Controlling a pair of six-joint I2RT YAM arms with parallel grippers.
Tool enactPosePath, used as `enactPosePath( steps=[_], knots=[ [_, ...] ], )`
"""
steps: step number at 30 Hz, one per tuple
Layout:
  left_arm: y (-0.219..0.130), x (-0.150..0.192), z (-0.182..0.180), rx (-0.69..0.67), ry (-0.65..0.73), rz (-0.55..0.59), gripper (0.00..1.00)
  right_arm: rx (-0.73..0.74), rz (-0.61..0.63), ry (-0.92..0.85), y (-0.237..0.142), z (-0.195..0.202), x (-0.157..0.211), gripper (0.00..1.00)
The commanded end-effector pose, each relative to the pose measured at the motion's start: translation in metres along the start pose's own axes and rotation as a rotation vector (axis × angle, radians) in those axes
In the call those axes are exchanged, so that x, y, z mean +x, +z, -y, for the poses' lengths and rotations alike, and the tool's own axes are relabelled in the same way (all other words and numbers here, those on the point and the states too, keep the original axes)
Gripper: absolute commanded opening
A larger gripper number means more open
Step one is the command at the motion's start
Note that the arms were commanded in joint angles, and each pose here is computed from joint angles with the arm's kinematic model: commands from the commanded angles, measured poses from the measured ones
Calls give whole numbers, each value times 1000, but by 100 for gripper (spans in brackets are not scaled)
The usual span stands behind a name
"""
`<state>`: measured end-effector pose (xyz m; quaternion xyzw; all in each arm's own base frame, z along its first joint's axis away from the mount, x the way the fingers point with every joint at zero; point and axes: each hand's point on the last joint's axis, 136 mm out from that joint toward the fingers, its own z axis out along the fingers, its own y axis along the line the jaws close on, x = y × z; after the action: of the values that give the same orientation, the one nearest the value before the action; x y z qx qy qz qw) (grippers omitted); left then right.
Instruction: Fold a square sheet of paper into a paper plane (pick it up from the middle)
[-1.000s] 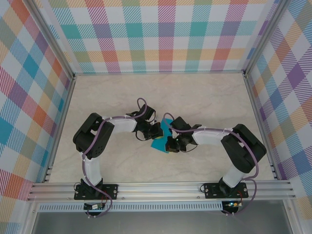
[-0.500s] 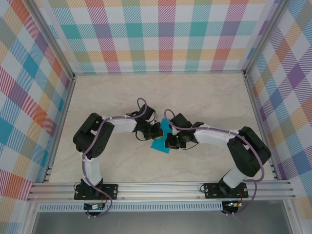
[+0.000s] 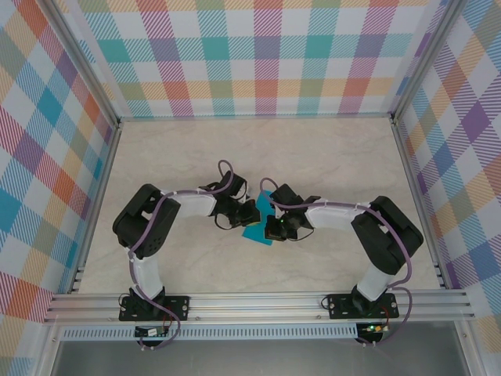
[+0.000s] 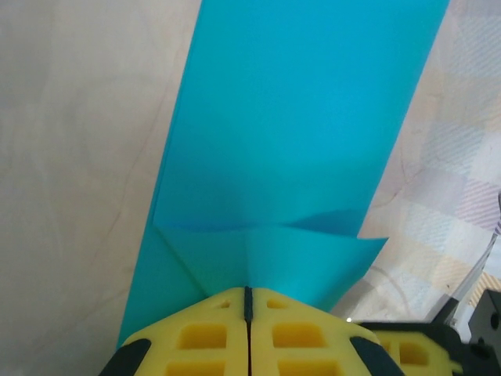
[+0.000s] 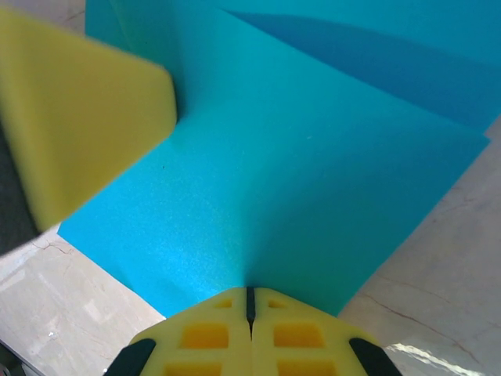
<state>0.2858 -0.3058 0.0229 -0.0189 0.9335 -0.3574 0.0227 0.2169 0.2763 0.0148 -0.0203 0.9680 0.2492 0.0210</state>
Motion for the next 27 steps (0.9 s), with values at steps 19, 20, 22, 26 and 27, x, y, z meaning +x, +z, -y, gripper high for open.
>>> enactPosePath(
  steps=[19,20,22,26,27],
  knots=[
    [-2,20,22,76,74,6,6,78,-43,27,8,21,12,0],
    [-2,21,23,78,75,3,6,79,-43,27,9,21,12,0],
    [1,24,24,86,78,-16,6,79,-46,26,9,21,12,0],
    [7,32,21,86,78,-37,6,82,-48,29,10,22,12,0],
    [8,34,20,87,77,-42,6,81,-47,29,10,21,12,0]
  ],
)
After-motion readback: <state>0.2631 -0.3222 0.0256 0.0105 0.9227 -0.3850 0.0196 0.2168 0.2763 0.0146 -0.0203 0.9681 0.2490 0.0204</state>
